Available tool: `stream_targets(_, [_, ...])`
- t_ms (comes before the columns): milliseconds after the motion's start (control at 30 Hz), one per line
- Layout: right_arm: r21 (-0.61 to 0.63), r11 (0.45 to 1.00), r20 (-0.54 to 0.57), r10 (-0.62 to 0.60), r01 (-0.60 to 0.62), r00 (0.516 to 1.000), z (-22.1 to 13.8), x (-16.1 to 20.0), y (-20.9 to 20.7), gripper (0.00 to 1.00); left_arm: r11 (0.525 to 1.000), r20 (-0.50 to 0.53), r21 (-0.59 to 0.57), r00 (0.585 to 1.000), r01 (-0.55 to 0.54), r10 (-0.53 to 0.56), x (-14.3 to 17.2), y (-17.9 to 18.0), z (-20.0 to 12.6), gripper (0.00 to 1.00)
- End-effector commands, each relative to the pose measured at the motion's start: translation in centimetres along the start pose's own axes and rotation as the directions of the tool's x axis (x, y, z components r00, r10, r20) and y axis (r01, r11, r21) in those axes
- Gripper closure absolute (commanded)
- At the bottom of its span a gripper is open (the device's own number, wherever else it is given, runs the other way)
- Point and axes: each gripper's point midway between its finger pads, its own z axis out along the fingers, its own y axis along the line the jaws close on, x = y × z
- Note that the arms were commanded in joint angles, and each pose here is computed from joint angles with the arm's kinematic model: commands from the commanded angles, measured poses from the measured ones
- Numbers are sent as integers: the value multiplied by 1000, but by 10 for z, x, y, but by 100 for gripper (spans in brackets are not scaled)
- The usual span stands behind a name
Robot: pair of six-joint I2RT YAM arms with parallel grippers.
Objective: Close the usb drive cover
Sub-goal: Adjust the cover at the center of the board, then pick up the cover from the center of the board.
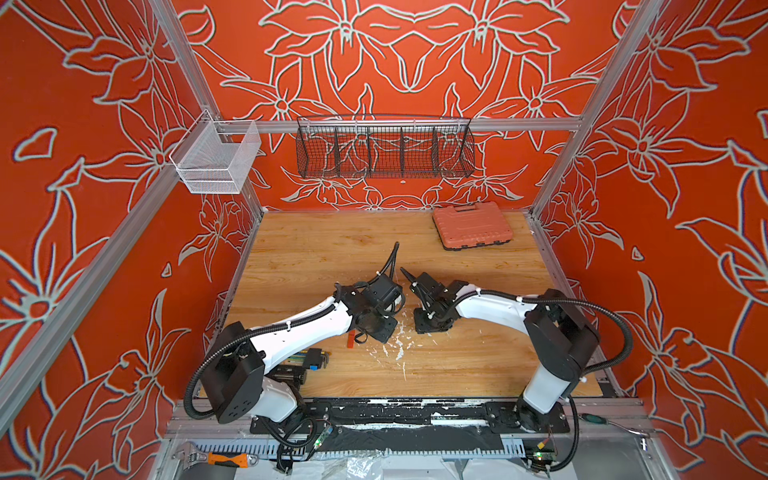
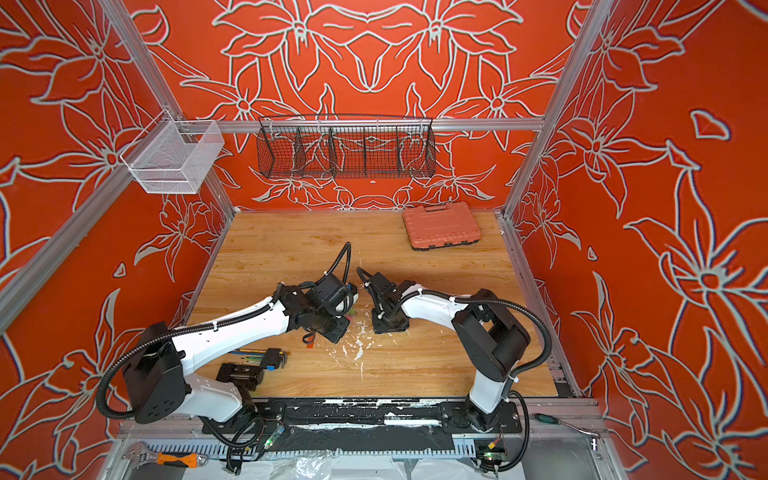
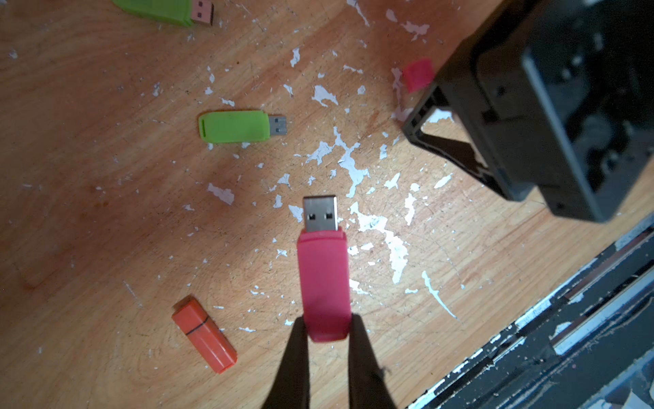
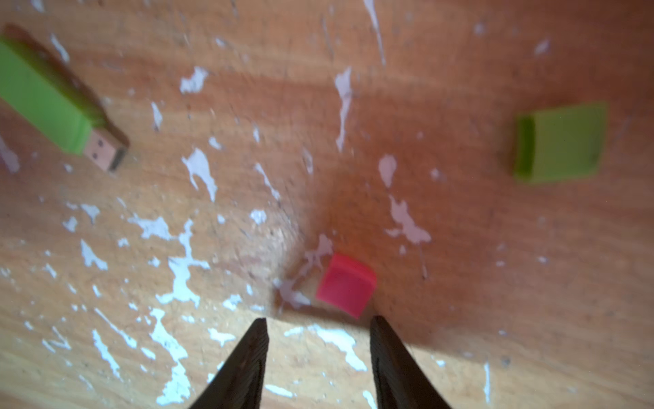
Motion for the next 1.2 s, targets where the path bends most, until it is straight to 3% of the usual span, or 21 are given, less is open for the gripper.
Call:
stream_targets(0, [81,996,-26,35,-33,999,6,3,-13,51,1000,-1,3,1000,5,-5,7,-1,-6,91])
stream_targets(267, [171,985,-26,26,-22,999,9,-3,-24,52,1000,-1,9,1000,0,0,6,-2,-4,91])
stream_targets(700, [149,985,13,86,-87,996,18,-14,-17,72,999,8,33,1000,4,-4,7,-5,-3,92])
stream_targets(1033, [150,986,9,78,-78,997,24,-19,-10,68,999,20,54,1000,10,-11,7,-8,-5,92])
stream_targets(1167, [169,983,3,76,-75,997,25,-16,-14,72,999,16,48,1000,9,-10,8,-7,-4,91])
